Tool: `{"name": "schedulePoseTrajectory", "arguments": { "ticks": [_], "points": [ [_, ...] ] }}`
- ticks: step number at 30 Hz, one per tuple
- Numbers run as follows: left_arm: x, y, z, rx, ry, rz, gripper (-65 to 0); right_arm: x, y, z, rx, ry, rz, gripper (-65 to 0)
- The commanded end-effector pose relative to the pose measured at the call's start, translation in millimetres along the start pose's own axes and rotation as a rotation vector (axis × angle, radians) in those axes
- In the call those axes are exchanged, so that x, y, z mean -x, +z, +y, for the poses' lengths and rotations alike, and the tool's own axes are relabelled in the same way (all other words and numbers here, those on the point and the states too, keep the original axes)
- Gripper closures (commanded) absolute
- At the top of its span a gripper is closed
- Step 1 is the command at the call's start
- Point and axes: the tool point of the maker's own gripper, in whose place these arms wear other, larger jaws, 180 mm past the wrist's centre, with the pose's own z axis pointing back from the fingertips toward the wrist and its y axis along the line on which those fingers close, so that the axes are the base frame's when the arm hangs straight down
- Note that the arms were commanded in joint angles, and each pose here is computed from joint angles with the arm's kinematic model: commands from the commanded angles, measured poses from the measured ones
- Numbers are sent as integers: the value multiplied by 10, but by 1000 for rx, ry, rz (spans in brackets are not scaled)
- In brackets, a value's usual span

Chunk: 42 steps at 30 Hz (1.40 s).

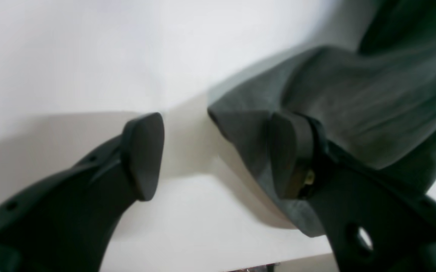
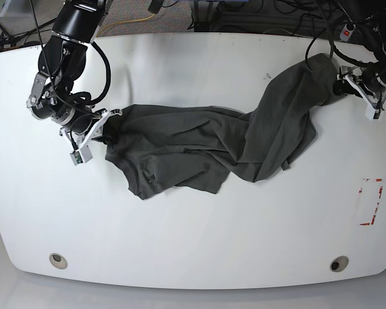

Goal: Fold the T-shirt properly
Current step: 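Hold the shirt edges and pull the grippers apart to straighten it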

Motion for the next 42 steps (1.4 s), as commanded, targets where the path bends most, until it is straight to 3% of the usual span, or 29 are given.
{"name": "schedulePoseTrajectory", "arguments": {
  "ticks": [1, 15, 37, 39, 42],
  "points": [
    [-90, 37, 40, -2, -9, -26, -407, -170, 49, -8, -1, 24, -51, 0],
    [-35, -144, -276, 71, -60, 20, -403, -166, 46, -1, -3, 23, -50, 0],
    [363, -121, -268, 69, -53, 109, -397, -202, 44, 2, -4, 25, -57, 0],
    [364, -123, -272, 70, -54, 110, -354, -202, 44, 2, -4, 25, -57, 0],
    [368, -142, -306, 78, -67, 118, -208, -202, 41, 7, -5, 24, -58, 0]
  ]
}}
